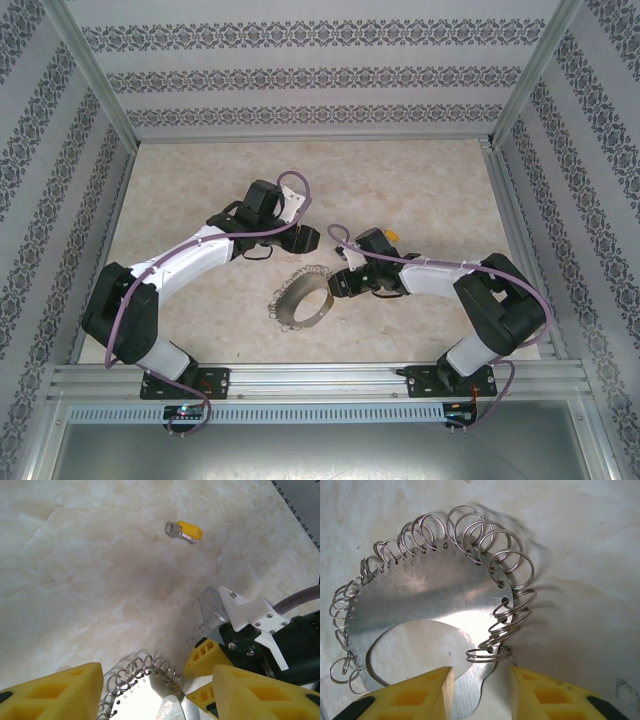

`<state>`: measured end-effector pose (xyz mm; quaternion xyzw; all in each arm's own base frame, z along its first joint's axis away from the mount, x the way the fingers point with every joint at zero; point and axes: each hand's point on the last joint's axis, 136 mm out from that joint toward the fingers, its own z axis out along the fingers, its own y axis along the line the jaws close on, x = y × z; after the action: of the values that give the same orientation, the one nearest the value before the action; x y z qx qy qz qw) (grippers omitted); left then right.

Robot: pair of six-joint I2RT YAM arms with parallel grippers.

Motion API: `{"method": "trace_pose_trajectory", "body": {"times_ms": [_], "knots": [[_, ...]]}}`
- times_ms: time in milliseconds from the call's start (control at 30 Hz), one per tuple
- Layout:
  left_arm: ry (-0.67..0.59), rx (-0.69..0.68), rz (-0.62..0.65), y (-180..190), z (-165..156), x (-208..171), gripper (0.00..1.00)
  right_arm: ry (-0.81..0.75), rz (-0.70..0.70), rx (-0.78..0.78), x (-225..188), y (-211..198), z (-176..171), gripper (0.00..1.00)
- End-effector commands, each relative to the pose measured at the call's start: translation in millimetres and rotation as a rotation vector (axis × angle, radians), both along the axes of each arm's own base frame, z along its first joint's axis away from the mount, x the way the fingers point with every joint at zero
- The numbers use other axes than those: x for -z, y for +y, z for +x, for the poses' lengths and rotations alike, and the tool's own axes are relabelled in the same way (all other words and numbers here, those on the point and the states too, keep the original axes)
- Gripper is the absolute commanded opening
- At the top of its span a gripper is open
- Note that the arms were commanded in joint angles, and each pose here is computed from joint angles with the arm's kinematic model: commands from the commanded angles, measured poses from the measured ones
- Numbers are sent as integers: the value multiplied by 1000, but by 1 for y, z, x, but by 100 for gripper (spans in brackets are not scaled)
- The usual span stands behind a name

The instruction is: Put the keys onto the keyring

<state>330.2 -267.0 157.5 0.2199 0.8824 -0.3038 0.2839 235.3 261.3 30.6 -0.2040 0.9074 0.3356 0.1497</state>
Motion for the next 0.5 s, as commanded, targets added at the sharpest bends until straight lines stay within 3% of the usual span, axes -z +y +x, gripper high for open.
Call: {"method": "trace_pose_trajectory", "body": {"times_ms": [0, 467], "knots": [[-27, -10, -29, 3, 3, -11, 60, -20, 44, -12, -12, 9, 1, 37], [-26, -3, -41, 3, 0, -14, 61, -31, 93, -11, -27, 17, 13, 48]]}}
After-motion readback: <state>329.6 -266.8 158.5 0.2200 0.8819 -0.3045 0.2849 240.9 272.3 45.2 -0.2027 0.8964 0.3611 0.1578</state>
